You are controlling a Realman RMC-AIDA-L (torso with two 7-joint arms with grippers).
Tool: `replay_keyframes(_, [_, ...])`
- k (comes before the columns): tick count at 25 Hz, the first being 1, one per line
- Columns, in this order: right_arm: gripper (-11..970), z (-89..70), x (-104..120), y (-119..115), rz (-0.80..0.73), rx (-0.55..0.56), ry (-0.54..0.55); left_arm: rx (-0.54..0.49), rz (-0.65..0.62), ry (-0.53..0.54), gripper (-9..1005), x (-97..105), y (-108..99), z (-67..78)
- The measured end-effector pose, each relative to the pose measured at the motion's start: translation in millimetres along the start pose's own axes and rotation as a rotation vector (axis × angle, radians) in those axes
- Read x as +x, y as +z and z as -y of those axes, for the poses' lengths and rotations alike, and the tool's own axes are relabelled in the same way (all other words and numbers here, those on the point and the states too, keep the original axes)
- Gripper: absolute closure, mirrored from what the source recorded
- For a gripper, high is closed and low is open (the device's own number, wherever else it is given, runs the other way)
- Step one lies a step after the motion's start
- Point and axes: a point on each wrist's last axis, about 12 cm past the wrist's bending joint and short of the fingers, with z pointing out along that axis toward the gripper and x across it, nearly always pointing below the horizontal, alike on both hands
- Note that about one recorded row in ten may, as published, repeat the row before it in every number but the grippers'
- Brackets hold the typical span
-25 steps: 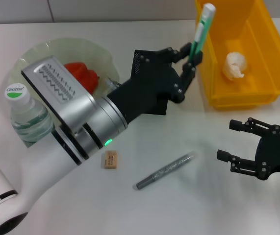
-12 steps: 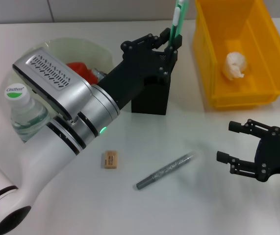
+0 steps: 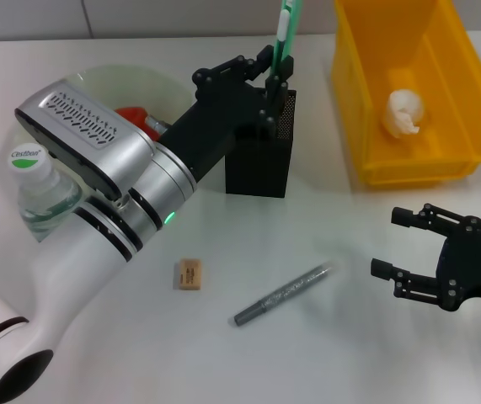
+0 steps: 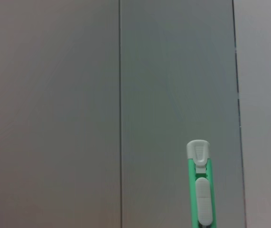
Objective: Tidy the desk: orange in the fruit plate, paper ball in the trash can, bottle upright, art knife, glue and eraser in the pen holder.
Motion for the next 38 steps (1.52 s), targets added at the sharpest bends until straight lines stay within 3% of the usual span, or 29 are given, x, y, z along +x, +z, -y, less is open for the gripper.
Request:
replay_keyframes(19, [201,1.6,-2,2,0.002,-0.004,-0.004,-0.014,-0.012,-0.013,755,2,-1,-2.7])
replay_keyframes(24, [202,1.9,-2,2,0.001,-0.003,-0.004,-0.012,-0.011,-0.013,528,2,0,-2.3])
replay_keyframes(31, [203,1.8,-2,2,0.001,-0.003,-0.004,0.0,0.004,-0.076,333,0,-1,-0.6])
replay_keyframes(38, [204,2.0,-1,2,0.0,-0.002,-0.005,0.15,0.042,-0.172,198,-1,-18,14.7])
